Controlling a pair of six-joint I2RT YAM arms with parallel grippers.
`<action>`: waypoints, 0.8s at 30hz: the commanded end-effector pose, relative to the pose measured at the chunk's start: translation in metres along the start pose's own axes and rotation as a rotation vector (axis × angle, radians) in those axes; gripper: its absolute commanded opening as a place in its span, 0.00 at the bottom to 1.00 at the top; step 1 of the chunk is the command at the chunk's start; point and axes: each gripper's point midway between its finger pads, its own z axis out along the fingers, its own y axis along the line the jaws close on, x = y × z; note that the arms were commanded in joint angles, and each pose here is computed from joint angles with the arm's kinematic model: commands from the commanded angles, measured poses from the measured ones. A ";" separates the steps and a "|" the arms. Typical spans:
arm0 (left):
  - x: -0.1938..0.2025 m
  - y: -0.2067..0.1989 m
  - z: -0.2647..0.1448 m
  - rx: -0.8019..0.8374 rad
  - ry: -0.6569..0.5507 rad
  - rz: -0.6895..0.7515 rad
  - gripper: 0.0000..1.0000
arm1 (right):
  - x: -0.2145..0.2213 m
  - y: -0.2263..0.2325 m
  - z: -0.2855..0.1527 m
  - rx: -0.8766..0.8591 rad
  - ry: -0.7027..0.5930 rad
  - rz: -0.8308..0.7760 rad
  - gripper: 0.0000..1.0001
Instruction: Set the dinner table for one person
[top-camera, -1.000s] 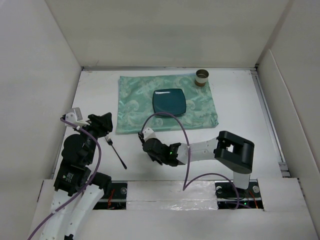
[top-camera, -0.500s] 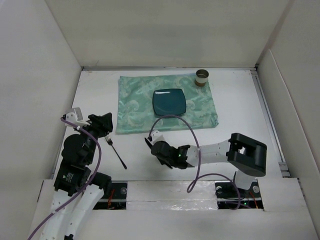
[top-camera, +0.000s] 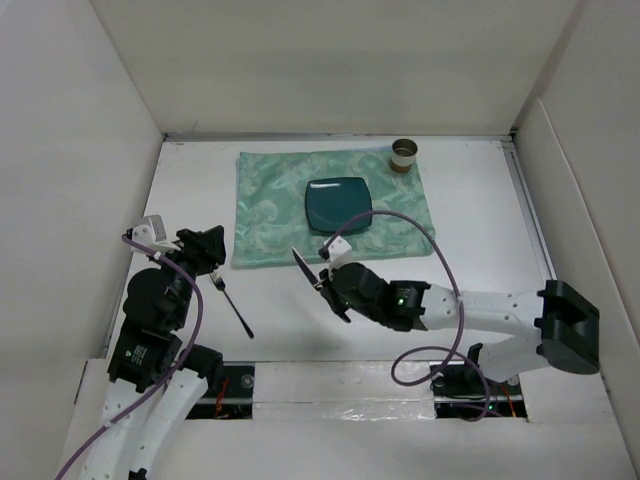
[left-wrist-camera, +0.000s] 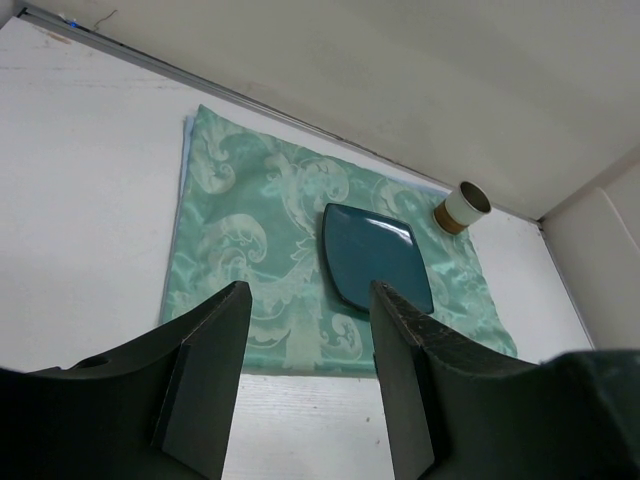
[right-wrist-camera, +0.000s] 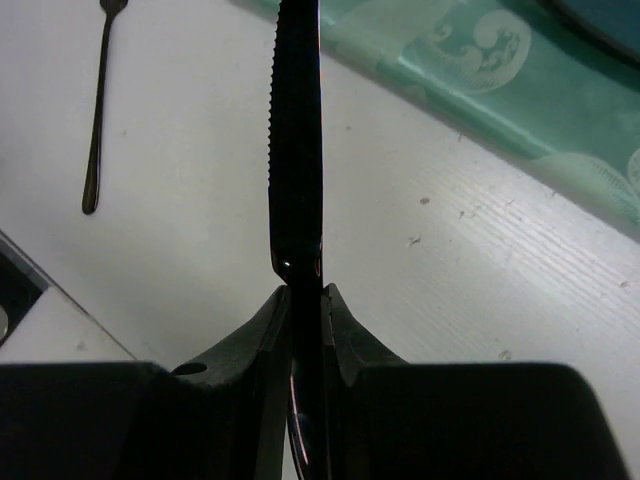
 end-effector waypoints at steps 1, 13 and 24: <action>-0.007 -0.004 0.002 0.022 -0.033 0.003 0.47 | -0.030 -0.020 -0.001 0.018 -0.078 0.047 0.00; -0.007 -0.004 0.002 0.019 -0.031 0.005 0.47 | -0.105 -0.216 0.040 0.373 -0.198 0.215 0.00; -0.007 -0.005 0.001 0.025 -0.031 0.006 0.47 | -0.096 -0.327 0.098 0.474 -0.076 0.273 0.00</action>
